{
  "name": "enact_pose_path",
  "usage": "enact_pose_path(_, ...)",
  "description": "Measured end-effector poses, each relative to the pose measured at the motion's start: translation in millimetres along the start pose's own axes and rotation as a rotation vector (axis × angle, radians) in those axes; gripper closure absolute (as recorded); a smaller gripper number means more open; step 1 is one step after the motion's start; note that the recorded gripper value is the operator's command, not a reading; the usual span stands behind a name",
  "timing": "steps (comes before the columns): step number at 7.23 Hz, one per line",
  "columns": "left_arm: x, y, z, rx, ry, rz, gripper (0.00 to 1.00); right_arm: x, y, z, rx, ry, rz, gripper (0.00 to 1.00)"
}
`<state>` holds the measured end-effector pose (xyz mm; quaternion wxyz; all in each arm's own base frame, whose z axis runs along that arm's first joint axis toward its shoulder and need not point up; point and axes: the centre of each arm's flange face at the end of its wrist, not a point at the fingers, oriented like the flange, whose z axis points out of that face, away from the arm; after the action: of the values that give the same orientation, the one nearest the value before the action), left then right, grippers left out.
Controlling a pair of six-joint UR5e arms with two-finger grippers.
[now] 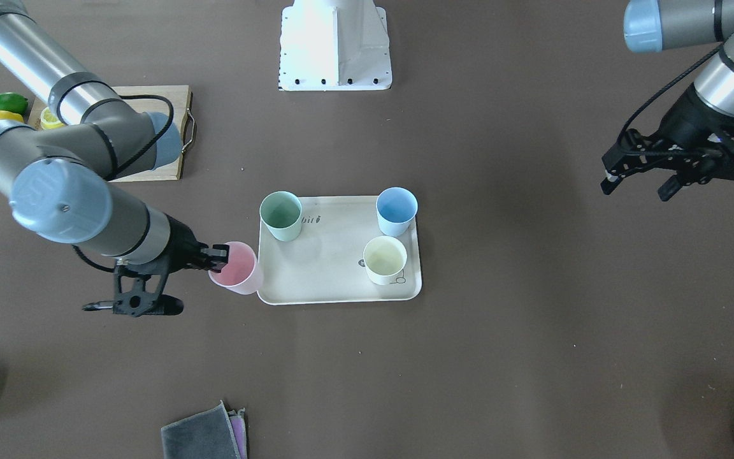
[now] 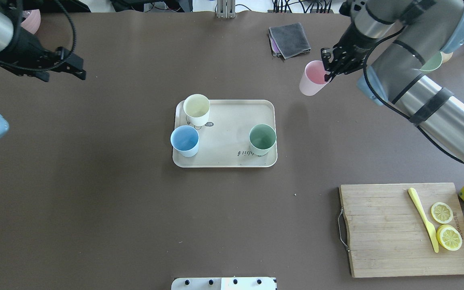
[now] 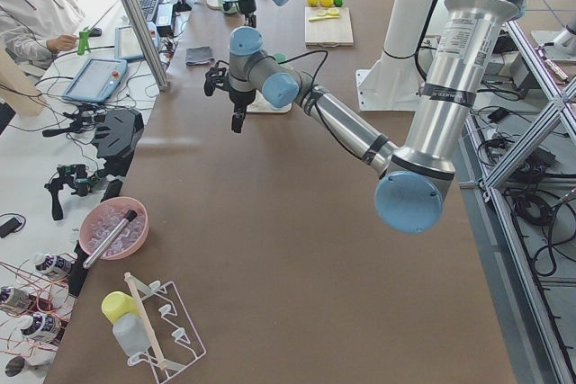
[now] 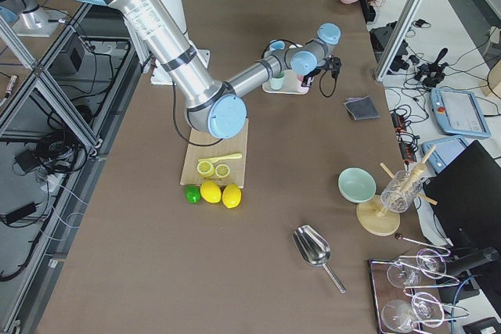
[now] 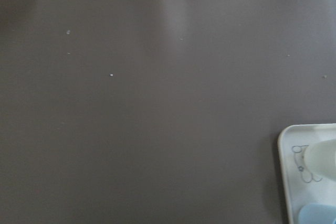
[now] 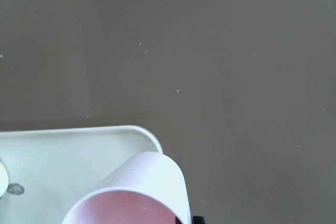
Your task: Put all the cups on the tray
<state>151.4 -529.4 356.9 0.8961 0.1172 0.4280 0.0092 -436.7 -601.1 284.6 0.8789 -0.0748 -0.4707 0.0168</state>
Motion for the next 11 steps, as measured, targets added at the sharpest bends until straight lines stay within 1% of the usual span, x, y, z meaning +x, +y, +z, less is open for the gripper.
enact_pose_path(1, -22, 2, -6, 0.003, -0.013, 0.021, 0.02, -24, 19, 19, -0.006, 0.009, -0.006, 1.0)
enact_pose_path(3, -36, 4, -10, 0.005, -0.021, 0.032, 0.02, -40, 33, 37, -0.002, 0.026, -0.015, 1.0)
enact_pose_path(4, -36, 5, -12, 0.008, -0.02, 0.034, 0.02, -44, 33, 38, 0.006, 0.03, -0.018, 0.09)
enact_pose_path(5, -35, 5, -12, 0.009, -0.019, 0.033, 0.02, -47, 33, 38, 0.017, 0.033, -0.02, 0.0)
enact_pose_path(7, -36, 5, -10, 0.005, -0.021, 0.027, 0.02, -52, 28, 27, 0.041, 0.028, -0.029, 0.0)
enact_pose_path(8, -38, 5, -8, 0.001, -0.023, 0.025, 0.02, -46, 17, 9, 0.053, 0.015, -0.025, 0.0)
enact_pose_path(9, -42, 7, -8, -0.001, -0.026, 0.027, 0.02, -25, -2, -18, 0.063, -0.002, -0.02, 0.0)
enact_pose_path(10, -52, 13, -9, -0.005, -0.034, 0.036, 0.02, 16, -18, -49, 0.079, -0.015, -0.03, 0.0)
enact_pose_path(11, -80, 23, -12, -0.01, -0.056, 0.076, 0.02, 73, -25, -80, 0.109, -0.019, -0.055, 0.0)
